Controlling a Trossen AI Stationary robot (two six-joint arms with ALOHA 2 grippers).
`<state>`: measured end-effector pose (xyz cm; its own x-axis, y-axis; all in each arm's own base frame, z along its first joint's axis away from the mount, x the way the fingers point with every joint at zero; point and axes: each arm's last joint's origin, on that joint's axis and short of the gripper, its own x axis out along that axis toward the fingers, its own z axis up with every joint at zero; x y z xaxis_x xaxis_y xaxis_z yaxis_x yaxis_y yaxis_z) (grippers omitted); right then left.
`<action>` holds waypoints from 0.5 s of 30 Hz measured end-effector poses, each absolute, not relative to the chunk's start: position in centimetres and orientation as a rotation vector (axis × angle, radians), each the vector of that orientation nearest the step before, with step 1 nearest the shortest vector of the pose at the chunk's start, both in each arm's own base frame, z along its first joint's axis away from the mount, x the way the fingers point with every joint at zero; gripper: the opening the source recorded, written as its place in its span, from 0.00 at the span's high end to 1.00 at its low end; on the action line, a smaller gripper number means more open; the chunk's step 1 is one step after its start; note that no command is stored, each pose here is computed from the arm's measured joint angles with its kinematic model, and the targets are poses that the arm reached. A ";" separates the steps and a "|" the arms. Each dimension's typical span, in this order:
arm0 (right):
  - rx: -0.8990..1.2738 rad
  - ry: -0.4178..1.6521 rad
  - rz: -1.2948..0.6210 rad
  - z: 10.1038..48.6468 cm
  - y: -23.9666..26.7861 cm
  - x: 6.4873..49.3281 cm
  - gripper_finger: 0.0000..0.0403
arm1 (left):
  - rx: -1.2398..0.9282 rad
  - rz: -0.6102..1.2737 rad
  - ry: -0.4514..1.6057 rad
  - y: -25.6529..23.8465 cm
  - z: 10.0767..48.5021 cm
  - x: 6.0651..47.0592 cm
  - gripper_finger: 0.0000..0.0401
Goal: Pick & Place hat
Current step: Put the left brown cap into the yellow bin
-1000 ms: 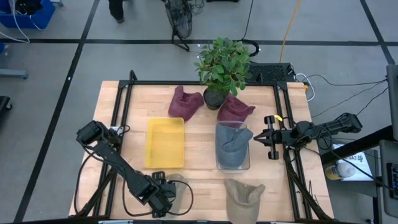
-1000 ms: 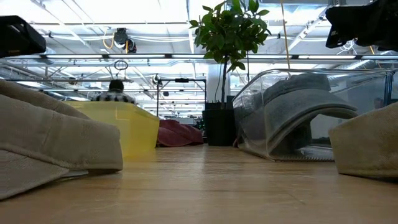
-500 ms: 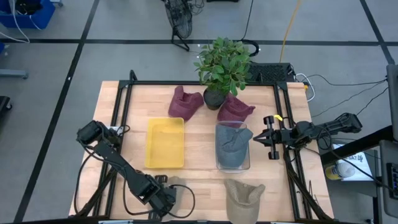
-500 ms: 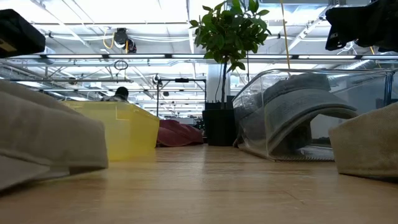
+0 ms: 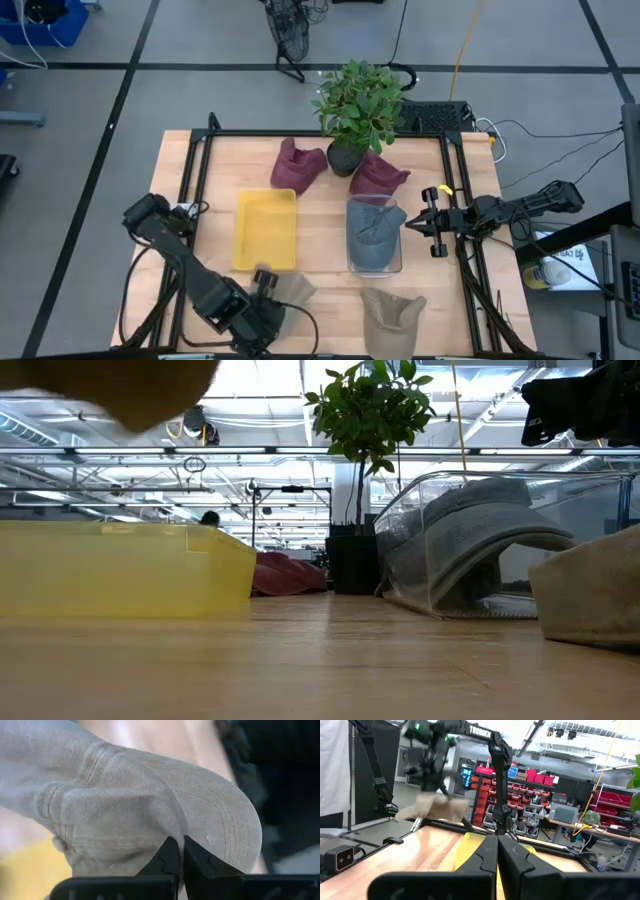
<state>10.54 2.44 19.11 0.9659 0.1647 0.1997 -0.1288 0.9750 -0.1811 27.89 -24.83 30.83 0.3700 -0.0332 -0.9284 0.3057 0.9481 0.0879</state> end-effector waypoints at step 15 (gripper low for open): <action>-0.190 -0.219 0.147 19.1 2.4 10.5 1.00 | 0.235 0.028 0.861 -12.7 37.7 22.0 0.99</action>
<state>10.54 2.44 19.12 0.9657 0.1647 0.2009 -0.1234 0.9714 -0.2030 21.98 -12.68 37.75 0.6526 0.1190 -0.7483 0.0703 0.9738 0.2162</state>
